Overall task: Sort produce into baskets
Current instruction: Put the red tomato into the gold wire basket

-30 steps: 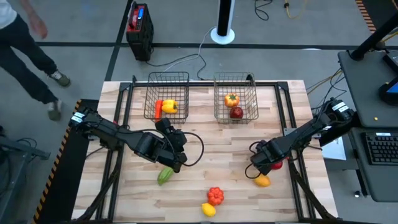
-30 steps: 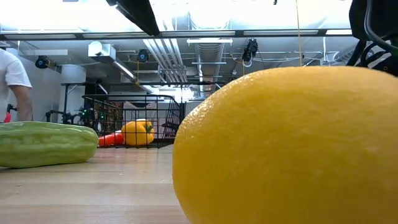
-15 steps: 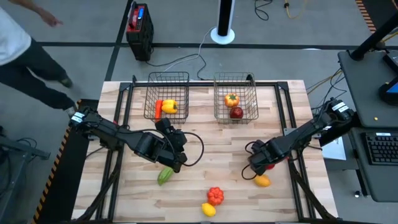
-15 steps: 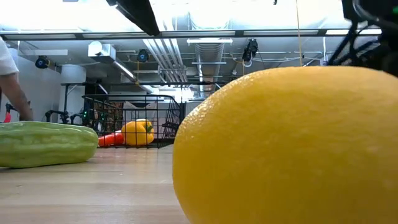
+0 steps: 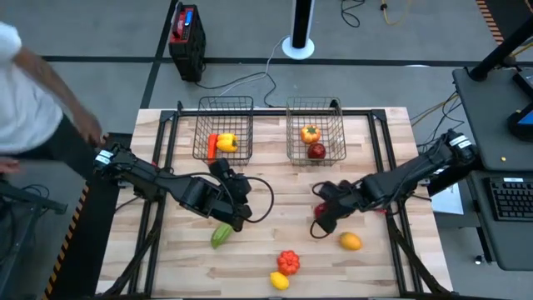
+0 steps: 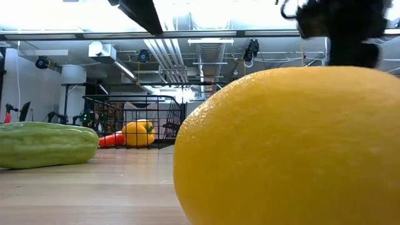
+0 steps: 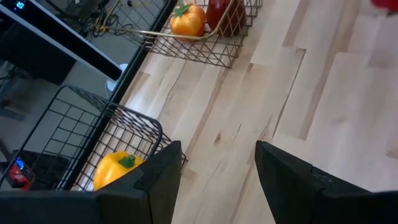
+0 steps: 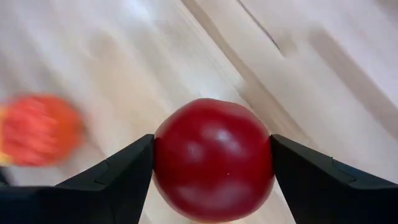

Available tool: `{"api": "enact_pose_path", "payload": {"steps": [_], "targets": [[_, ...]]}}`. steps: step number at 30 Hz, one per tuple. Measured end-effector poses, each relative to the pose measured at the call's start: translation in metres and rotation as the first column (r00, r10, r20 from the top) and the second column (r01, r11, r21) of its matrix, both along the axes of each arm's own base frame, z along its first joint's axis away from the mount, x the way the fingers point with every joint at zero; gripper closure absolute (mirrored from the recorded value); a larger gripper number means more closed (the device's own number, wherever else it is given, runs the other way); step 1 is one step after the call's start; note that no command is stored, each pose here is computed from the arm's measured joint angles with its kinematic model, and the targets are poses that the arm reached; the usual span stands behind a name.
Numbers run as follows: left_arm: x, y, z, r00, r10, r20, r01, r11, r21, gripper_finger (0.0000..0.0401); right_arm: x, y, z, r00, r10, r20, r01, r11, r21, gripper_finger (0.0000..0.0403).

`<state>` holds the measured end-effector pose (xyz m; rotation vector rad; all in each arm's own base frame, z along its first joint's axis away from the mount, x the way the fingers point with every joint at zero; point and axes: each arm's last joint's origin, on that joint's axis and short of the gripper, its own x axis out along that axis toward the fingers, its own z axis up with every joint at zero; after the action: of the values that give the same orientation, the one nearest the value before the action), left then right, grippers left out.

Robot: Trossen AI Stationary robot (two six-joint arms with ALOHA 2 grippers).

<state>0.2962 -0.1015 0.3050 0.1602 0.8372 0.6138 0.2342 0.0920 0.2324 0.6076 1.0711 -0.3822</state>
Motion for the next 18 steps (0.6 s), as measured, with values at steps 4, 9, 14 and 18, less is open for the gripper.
{"api": "enact_pose_path", "payload": {"steps": [4, 9, 14, 18], "targets": [[0.003, -0.005, -0.002, 0.999, -0.047, 0.016, 0.046, 0.999, 0.015, 0.0214, 0.01, -0.005, 0.014, 0.969, 0.085, 0.232, -0.081, 0.996, -0.028, 0.0111], [0.011, -0.013, -0.021, 0.986, -0.16, 0.048, 0.158, 0.986, 0.046, 0.0214, 0.019, -0.006, 0.019, 0.841, 0.189, 0.507, -0.168, 0.982, -0.088, 0.011], [0.021, -0.021, -0.046, 0.942, -0.308, 0.133, 0.303, 0.951, 0.056, 0.0214, 0.02, -0.004, 0.009, 0.638, 0.274, 0.719, -0.256, 0.957, -0.137, 0.011], [0.027, -0.027, -0.058, 0.866, -0.432, 0.253, 0.424, 0.901, 0.089, 0.0214, 0.011, -0.004, -0.002, 0.37, 0.334, 0.867, -0.323, 0.921, -0.217, 0.011]]}}
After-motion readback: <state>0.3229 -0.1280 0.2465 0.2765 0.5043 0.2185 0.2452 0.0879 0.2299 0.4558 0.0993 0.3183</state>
